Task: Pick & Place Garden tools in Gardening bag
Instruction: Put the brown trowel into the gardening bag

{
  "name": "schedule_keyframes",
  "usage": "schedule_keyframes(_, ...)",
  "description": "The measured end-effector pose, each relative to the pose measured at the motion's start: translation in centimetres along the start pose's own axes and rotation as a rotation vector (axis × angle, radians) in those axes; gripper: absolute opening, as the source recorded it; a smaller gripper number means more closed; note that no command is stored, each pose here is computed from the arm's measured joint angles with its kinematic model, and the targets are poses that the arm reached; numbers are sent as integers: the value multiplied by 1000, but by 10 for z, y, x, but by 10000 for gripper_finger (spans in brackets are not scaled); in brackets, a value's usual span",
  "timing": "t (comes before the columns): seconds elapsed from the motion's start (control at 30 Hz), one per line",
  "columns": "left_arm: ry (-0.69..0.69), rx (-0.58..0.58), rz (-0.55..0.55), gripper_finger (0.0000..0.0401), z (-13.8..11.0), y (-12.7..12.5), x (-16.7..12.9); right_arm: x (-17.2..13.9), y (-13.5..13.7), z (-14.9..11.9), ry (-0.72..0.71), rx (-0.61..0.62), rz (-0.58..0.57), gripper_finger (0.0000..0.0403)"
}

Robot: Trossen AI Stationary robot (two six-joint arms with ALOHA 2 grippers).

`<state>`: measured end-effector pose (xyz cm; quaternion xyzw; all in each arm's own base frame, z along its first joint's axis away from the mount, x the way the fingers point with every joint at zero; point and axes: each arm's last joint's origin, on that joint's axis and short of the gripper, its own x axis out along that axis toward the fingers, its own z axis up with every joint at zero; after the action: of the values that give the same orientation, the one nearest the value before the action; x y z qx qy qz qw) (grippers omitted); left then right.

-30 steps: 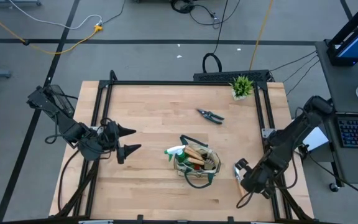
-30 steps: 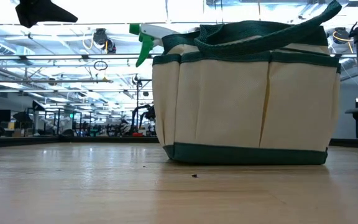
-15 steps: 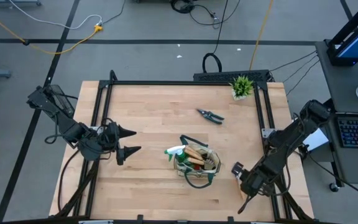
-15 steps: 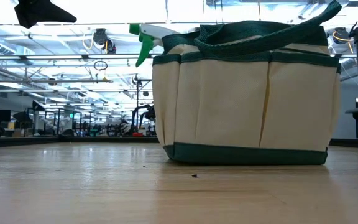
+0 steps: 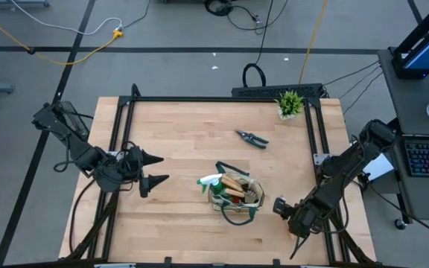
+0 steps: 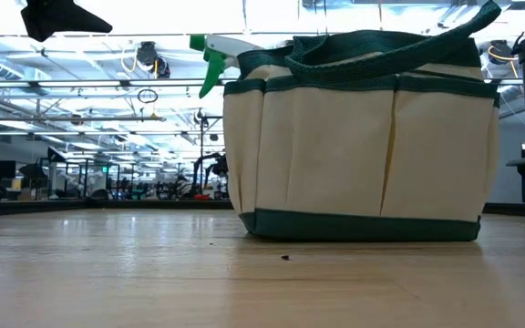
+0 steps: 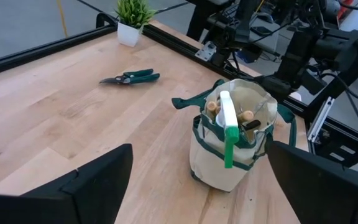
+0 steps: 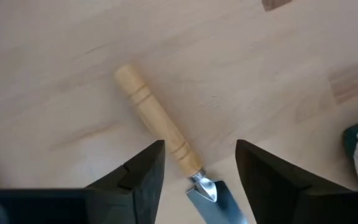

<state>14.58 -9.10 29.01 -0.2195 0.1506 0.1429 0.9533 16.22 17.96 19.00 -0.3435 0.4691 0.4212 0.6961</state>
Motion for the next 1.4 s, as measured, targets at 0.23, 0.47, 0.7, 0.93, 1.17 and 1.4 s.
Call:
schedule_keyframes(0.23,13,13,-11,377,0,0,0,5,2,-6,20,-98,8,191)
schedule_keyframes(0.47,15,15,-13,371,0,0,0,15,3,-10,-20,-254,-14,191)
schedule_keyframes(0.7,15,18,-12,383,-1,0,0,26,7,-25,17,-306,6,190)
schedule_keyframes(0.93,15,13,-12,381,-1,0,0,37,9,-32,0,-354,-52,190)
schedule_keyframes(1.17,14,-3,-12,371,0,0,0,40,9,-36,-8,-378,-69,189)
schedule_keyframes(1.4,14,-6,-12,376,0,0,0,40,9,-37,-5,-372,-62,148)
